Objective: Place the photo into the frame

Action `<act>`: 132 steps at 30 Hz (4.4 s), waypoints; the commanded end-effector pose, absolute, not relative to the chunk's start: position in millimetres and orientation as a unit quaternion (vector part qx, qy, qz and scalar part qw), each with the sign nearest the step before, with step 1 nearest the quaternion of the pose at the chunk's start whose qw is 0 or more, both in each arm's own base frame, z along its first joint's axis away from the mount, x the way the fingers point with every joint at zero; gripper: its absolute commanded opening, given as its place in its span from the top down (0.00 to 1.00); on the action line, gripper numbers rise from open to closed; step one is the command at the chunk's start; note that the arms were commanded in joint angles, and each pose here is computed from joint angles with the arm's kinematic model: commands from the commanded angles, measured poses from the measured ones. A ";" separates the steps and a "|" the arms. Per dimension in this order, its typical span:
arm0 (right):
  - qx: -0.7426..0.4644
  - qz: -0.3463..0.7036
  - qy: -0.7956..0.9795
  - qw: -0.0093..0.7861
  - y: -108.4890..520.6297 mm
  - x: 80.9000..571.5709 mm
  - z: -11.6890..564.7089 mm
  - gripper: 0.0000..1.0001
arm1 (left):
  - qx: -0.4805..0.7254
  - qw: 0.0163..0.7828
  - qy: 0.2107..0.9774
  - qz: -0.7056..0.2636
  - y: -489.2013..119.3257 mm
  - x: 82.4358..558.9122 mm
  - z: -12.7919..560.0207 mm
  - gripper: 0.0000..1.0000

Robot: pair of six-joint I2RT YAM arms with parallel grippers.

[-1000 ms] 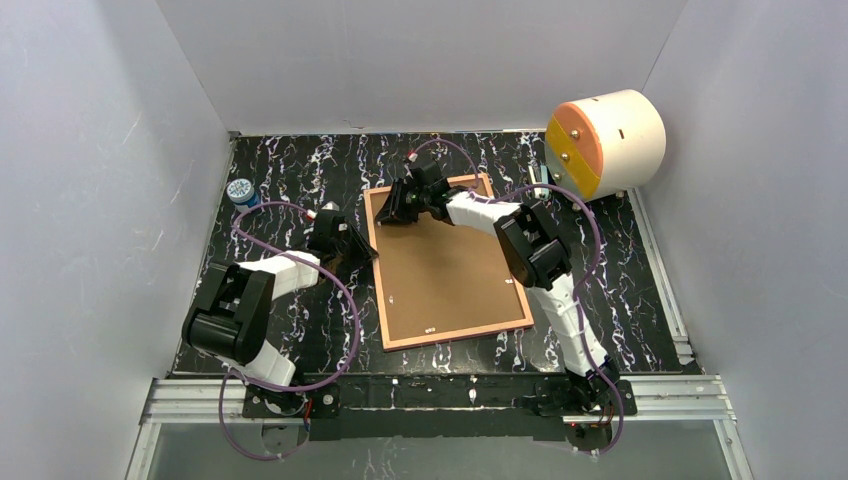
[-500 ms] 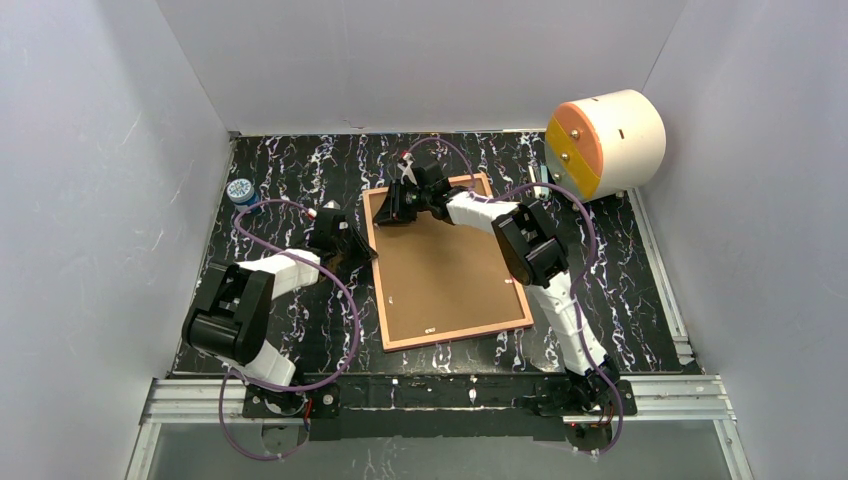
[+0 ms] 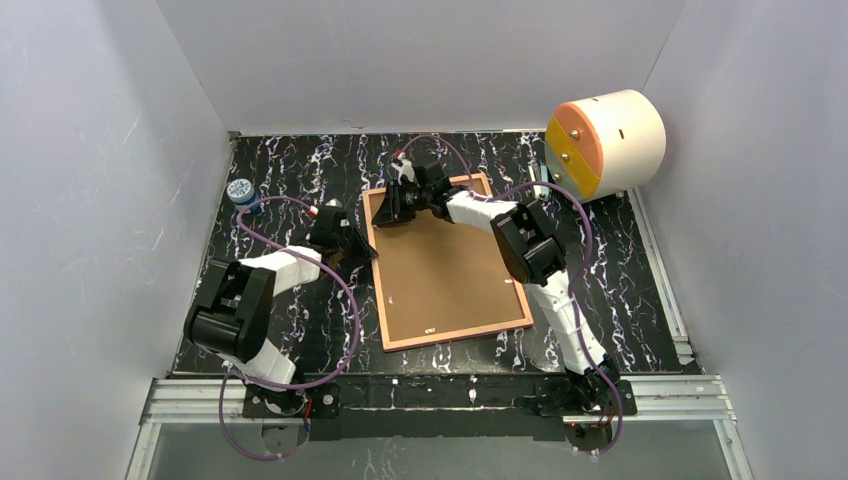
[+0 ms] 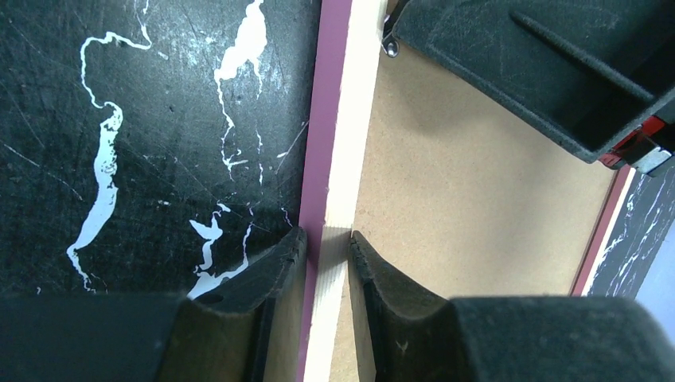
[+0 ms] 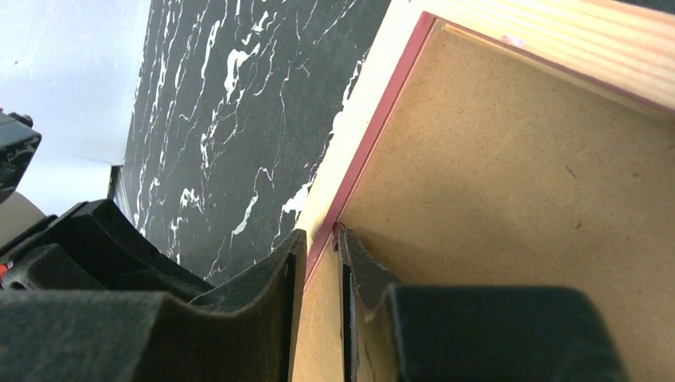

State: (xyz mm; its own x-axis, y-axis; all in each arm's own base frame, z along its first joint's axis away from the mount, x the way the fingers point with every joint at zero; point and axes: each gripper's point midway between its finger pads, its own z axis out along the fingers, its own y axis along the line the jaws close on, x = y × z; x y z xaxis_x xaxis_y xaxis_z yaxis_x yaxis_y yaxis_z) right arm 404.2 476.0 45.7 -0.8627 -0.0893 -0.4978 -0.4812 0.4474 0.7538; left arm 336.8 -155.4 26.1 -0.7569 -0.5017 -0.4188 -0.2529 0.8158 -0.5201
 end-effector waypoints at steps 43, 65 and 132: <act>-0.023 0.465 0.860 0.207 340.2 326.8 116.0 0.50 | -0.155 0.254 0.929 -0.219 -149.0 315.5 71.4 0.38; -0.037 0.449 0.883 0.132 393.5 184.3 60.7 0.60 | -0.145 0.180 0.940 -0.251 -157.5 229.0 31.0 0.61; -0.077 0.474 0.843 0.241 411.1 192.7 66.5 0.64 | -0.159 0.181 0.947 -0.211 -147.0 220.6 10.5 0.79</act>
